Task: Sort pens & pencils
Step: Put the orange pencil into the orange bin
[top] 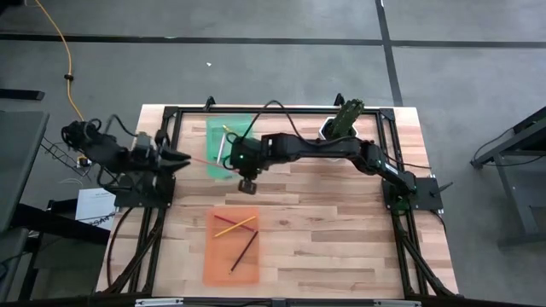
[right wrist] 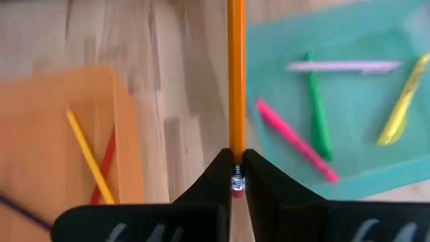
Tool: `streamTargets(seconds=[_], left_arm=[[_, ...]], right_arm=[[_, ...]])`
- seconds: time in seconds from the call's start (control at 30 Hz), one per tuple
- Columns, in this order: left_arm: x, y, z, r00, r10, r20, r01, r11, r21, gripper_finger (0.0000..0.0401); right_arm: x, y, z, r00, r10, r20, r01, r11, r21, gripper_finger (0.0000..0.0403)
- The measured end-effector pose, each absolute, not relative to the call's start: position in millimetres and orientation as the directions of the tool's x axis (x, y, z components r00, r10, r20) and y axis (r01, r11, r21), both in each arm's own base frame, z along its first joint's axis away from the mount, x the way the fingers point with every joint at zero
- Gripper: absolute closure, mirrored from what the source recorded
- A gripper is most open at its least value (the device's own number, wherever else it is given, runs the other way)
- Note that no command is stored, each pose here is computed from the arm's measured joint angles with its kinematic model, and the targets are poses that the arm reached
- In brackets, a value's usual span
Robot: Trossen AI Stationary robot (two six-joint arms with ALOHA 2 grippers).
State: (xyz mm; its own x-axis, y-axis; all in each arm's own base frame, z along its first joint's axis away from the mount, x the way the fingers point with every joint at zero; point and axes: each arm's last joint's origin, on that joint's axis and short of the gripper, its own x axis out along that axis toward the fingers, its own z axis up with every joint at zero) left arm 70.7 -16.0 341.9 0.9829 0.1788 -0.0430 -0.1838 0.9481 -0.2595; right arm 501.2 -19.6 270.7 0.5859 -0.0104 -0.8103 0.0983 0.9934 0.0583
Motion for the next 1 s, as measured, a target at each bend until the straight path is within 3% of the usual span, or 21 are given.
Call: streamTargets(seconds=[0.27,0.6,1.0], left_arm=[[51.2,-4.0,349.3,0.962,0.267,0.058,-0.245,0.936,-0.254,0.0327],[50.3,-3.6,347.1,0.963,0.266,0.043,-0.249,0.939,-0.238,0.0327],[50.2,-3.5,346.6,0.963,0.266,0.039,-0.249,0.939,-0.238,0.0327]], right_arm=[[504.7,-35.5,303.3,0.694,-0.107,-0.712,0.212,0.975,0.061,0.0391],[502.4,-44.9,322.5,0.758,-0.126,-0.64,0.246,0.964,0.102,0.0391],[470.5,-43.9,385.5,0.837,-0.186,-0.516,0.258,0.964,0.071,0.0391]])
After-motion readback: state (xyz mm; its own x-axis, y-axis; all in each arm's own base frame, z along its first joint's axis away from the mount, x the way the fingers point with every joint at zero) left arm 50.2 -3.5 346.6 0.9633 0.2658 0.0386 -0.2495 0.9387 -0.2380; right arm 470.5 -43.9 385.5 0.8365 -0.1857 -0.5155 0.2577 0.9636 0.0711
